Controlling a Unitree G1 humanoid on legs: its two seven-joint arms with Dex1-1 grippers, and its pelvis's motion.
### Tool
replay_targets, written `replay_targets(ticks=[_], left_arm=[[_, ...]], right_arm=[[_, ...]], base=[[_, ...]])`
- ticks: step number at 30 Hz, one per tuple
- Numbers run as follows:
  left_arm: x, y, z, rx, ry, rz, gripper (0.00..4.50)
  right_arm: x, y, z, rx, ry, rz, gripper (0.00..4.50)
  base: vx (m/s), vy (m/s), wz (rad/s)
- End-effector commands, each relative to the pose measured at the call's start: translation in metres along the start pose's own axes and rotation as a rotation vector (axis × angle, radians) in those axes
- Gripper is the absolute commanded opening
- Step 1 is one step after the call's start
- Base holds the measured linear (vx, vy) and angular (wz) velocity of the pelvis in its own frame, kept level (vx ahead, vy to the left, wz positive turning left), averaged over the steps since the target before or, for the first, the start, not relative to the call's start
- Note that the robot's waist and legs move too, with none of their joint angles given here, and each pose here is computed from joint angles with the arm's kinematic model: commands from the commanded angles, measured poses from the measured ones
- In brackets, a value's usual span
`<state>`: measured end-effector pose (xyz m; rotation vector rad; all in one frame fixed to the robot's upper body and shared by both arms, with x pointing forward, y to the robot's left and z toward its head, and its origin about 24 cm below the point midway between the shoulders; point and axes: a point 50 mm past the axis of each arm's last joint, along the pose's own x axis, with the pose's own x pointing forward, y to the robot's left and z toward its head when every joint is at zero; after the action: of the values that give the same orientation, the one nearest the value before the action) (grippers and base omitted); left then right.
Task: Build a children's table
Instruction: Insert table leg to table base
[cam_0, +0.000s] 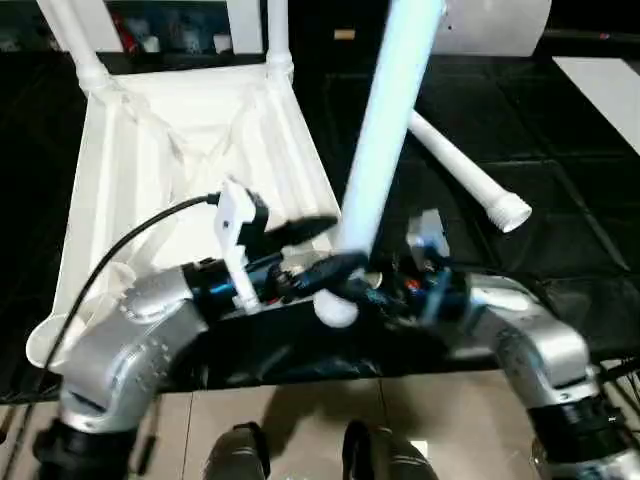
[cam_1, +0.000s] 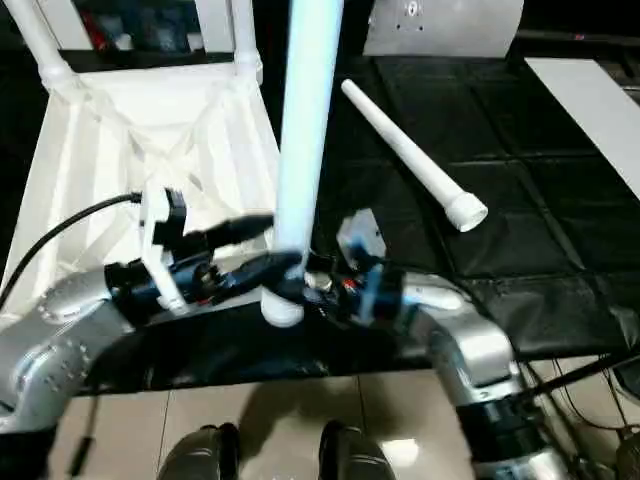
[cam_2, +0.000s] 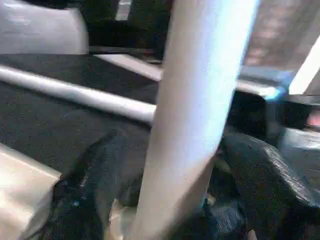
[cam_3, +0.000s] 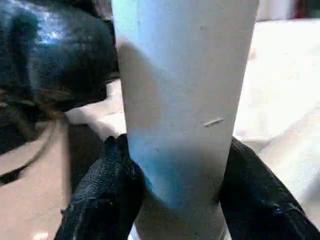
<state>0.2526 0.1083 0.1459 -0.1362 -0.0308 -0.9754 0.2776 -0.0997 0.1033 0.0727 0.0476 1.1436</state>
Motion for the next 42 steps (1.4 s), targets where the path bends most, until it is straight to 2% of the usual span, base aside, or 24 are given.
replay_targets(ticks=[1,7,12,30,38,40,42], left_arm=[[0.004,-0.005,0.001,0.038,-0.016,0.069,3.06],[0.018,-0.017,0.003,0.144,-0.062,0.187,3.06],[0.022,-0.014,-0.007,0.244,0.009,0.235,3.06],[0.034,-0.011,-0.011,0.231,-0.022,0.333,3.06],[0.028,-0.002,-0.012,0.318,-0.017,0.458,3.06],[0.027,-0.003,-0.014,0.323,-0.028,0.471,3.06],[0.027,-0.011,-0.014,0.298,-0.092,0.437,3.06]], right_arm=[[0.002,-0.001,0.007,-0.074,-0.023,-0.087,1.93],[0.013,0.001,0.008,-0.115,-0.051,-0.209,1.93],[0.018,0.001,0.009,-0.1,-0.08,-0.248,1.93],[0.022,0.007,0.007,-0.108,-0.08,-0.242,1.93],[0.022,0.007,0.005,-0.103,-0.087,-0.258,1.93],[0.022,0.007,0.003,-0.1,-0.088,-0.261,1.93],[0.022,0.007,0.002,-0.097,-0.09,-0.267,1.93]], base=[[0.0,0.0,0.0],[0.0,0.0,0.0],[0.0,0.0,0.0],[0.0,0.0,0.0],[0.0,0.0,0.0],[0.0,0.0,0.0],[0.0,0.0,0.0]])
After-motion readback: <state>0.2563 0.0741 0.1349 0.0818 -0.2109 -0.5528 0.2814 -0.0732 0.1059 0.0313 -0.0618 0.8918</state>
